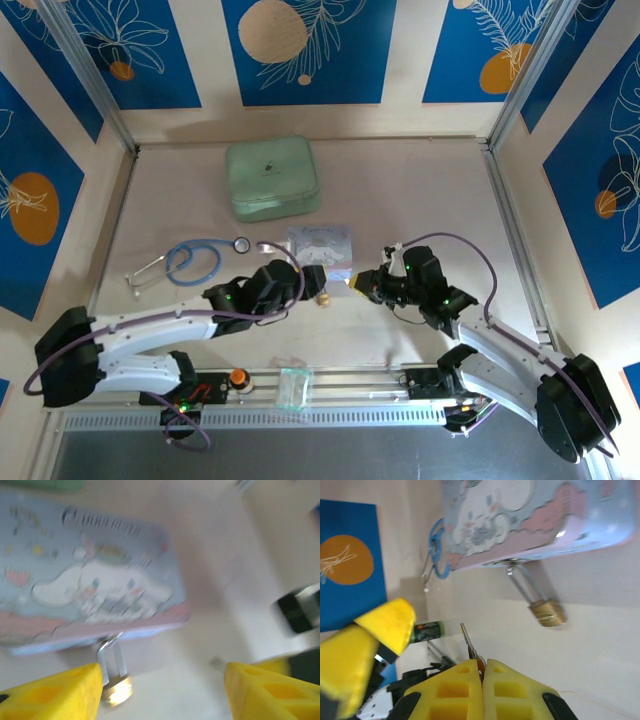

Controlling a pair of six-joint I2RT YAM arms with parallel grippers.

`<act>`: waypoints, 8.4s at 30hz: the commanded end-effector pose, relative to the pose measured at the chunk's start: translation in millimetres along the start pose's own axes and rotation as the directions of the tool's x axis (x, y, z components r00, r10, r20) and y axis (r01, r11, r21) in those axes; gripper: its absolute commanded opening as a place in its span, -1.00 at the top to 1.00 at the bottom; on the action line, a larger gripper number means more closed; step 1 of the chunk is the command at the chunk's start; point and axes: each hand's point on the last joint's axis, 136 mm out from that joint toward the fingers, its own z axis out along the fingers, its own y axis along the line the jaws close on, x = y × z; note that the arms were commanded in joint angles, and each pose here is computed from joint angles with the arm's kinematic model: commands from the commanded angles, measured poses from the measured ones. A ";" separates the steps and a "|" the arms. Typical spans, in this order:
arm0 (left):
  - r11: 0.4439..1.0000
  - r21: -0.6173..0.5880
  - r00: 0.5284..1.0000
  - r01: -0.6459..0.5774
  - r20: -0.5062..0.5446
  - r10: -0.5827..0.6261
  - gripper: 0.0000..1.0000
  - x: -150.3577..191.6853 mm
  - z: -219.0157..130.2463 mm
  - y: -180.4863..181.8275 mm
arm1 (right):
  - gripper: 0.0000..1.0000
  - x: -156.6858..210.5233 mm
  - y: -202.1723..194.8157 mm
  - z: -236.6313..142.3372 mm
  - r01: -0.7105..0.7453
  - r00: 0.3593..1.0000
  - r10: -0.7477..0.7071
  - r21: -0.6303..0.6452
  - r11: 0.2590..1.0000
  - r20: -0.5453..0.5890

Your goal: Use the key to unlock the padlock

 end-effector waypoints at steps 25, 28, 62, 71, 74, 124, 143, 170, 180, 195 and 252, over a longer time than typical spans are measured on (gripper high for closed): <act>0.956 -0.263 0.980 -0.132 -0.180 0.086 -0.14 70.1 75.1 39.0 | 1.00 24.7 -42.7 -2.8 -0.025 0.996 0.032 0.090 0.996 -0.078; 0.958 -0.257 0.979 -0.129 -0.188 0.081 -0.14 75.1 78.8 40.5 | 1.00 23.6 -44.2 -2.6 -0.022 0.997 0.029 0.096 0.995 -0.071; 0.986 -0.121 0.982 0.113 -0.140 -0.129 0.72 91.4 96.7 20.4 | 1.00 26.6 -62.4 8.5 -0.068 0.995 0.075 0.111 0.991 -0.059; 0.904 -0.021 0.900 0.428 -0.083 -0.428 0.79 92.0 99.3 16.8 | 1.00 24.9 -64.0 15.7 -0.048 0.998 0.049 0.053 0.997 -0.032; 0.868 0.007 0.866 0.496 -0.079 -0.494 0.80 92.2 99.8 16.1 | 1.00 25.4 -63.7 19.7 -0.066 0.997 0.067 0.013 0.998 -0.046; 0.692 0.055 0.694 0.720 -0.058 -0.717 0.89 90.1 97.7 22.0 | 1.00 26.7 -57.1 29.5 -0.215 0.966 0.200 -0.079 0.973 -0.166; 0.664 0.078 0.668 0.744 -0.078 -0.740 0.91 92.7 95.4 16.3 | 1.00 21.5 -54.6 34.5 -0.230 0.967 0.213 -0.114 0.967 -0.143; 0.647 0.148 0.663 0.748 -0.213 -0.718 1.00 110.5 90.8 -35.8 | 1.00 -0.4 -30.5 56.4 -0.196 0.979 0.184 -0.150 0.969 -0.091; 0.639 0.150 0.656 0.755 -0.183 -0.732 1.00 109.6 88.4 -25.1 | 1.00 7.0 -36.4 64.8 -0.203 0.976 0.189 -0.131 0.970 -0.107; 0.690 0.119 0.700 0.714 -0.117 -0.704 1.00 103.1 84.5 -10.6 | 0.53 17.8 -46.5 62.5 -0.139 0.985 0.131 -0.067 0.988 -0.113; 0.784 0.030 0.773 0.621 -0.192 -0.605 1.00 107.5 75.9 16.2 | 0.05 54.1 -46.1 62.4 0.930 0.277 -0.942 0.298 0.214 -0.188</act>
